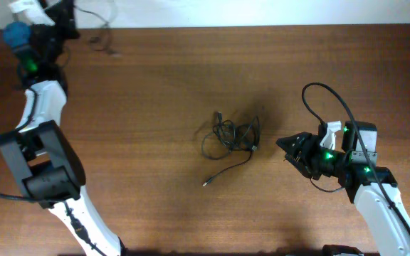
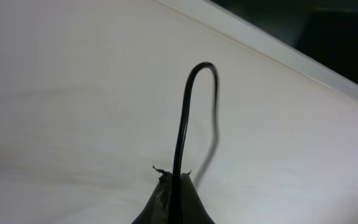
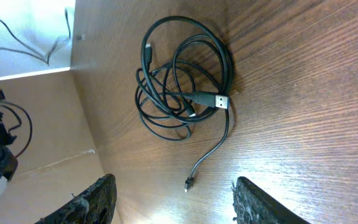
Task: Untangle cables
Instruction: 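Lift the cable with the left gripper and move it to the far-left corner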
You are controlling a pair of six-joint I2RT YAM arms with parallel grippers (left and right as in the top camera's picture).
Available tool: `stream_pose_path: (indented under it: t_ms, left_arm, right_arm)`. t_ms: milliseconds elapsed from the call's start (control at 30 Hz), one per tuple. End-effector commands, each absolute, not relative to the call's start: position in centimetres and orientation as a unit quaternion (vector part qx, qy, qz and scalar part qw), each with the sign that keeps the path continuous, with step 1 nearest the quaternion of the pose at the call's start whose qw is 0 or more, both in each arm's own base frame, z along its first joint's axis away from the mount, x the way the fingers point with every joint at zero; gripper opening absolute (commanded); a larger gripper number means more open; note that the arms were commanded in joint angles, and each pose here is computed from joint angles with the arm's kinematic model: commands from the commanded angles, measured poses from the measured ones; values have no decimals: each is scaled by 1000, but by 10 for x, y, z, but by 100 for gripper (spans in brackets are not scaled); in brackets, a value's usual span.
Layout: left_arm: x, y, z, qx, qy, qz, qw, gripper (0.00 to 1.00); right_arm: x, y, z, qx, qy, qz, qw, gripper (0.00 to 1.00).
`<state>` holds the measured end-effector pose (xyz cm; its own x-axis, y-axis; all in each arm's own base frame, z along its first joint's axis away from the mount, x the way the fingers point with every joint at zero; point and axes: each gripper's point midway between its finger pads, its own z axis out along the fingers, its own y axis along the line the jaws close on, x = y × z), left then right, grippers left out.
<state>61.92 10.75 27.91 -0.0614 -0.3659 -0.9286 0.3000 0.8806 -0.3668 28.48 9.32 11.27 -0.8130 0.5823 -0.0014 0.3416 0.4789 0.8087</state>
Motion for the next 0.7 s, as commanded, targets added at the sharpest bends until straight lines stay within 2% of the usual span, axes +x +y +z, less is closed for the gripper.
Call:
stream_pose_path:
  t_ms: [0, 233, 400, 433, 467, 500, 667]
  left_arm:
    - [620, 96, 283, -17, 691, -259, 675, 0]
    - [623, 169, 229, -64, 742, -112, 658, 1]
    - [615, 243, 180, -94, 762, 8, 641, 6]
    - [609, 263, 165, -106, 769, 32, 630, 14]
    - [603, 281, 155, -123, 772, 47, 622, 46]
    - [598, 291, 152, -133, 773, 55, 619, 99]
    - [574, 334, 142, -167, 775, 75, 605, 99]
  right_arm:
    - [285, 91, 110, 269, 854, 422, 144, 61]
    - [281, 89, 106, 267, 859, 413, 141, 61]
    - [276, 90, 103, 274, 861, 410, 127, 61]
    - [274, 90, 102, 275, 861, 409, 123, 61]
    - [273, 90, 101, 278, 862, 408, 119, 61]
    - [272, 90, 101, 278, 862, 408, 117, 61]
    - [271, 90, 100, 279, 862, 408, 115, 60]
